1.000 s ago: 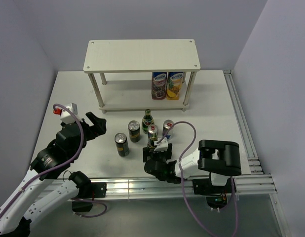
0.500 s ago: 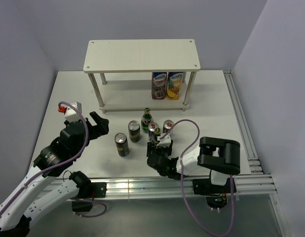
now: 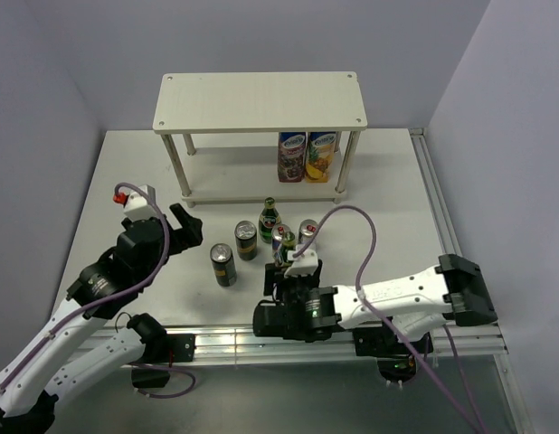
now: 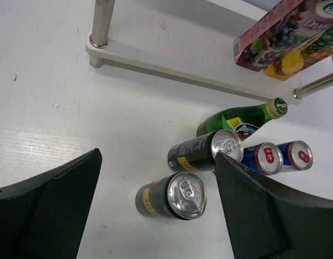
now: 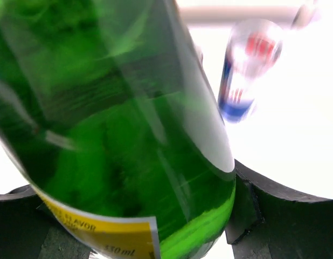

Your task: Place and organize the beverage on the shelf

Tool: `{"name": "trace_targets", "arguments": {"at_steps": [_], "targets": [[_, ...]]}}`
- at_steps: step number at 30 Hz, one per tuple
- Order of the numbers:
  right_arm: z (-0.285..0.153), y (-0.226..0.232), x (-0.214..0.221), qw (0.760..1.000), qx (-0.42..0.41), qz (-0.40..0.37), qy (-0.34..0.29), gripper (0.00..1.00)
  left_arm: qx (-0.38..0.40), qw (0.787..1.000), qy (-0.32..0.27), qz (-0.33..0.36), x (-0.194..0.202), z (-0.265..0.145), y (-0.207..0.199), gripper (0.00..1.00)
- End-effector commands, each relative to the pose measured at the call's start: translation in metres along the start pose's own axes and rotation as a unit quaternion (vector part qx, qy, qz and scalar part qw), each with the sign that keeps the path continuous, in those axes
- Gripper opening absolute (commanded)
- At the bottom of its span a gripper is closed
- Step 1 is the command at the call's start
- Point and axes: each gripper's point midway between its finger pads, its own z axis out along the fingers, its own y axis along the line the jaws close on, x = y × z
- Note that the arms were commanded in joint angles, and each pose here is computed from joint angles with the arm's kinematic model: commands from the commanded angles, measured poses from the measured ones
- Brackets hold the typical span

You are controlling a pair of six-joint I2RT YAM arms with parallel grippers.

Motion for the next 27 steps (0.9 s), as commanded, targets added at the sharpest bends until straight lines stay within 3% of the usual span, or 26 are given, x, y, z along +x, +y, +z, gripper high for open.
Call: {"name": "trace_targets", "arguments": {"at_steps": [1,2,3,4,8,12,19,27], "targets": [[-0.013,-0.018,-0.11,0.992,0.041,-0.04,-0.115,0.0,0.003,1.0,-0.006,0.015,-0.009,0.001,-0.006,0.93],[-0.01,-0.013,-0.128,0.993,0.046,-0.039,-0.106,0.0,-0.001,1.0,-0.006,0.019,-0.01,0.001,-0.005,0.93],[-0.01,-0.018,-0.143,0.986,0.049,-0.131,-0.095,0.0,-0.006,1.0,-0.008,0.023,-0.012,0.001,-0.004,0.93],[-0.007,0.004,-0.161,0.992,0.019,-0.084,-0.097,0.0,-0.008,0.999,-0.01,0.031,-0.015,0.0,-0.004,0.93],[0.012,-0.001,-0.234,0.992,-0.021,-0.076,-0.102,0.0,-0.009,0.999,-0.022,0.035,-0.019,0.001,-0.003,0.94],[0.034,-0.027,-0.308,0.986,0.026,-0.1,-0.134,0.0,0.011,0.999,-0.024,0.027,-0.015,-0.001,-0.006,0.94],[0.077,-0.066,-0.42,0.98,0.054,-0.018,-0.191,0.0,0.004,0.999,-0.027,0.031,-0.015,0.0,-0.002,0.94],[0.159,-0.077,-0.439,0.98,0.09,-0.009,-0.179,0.0,0.011,0.999,-0.034,0.028,-0.018,-0.003,-0.003,0.94]]}}
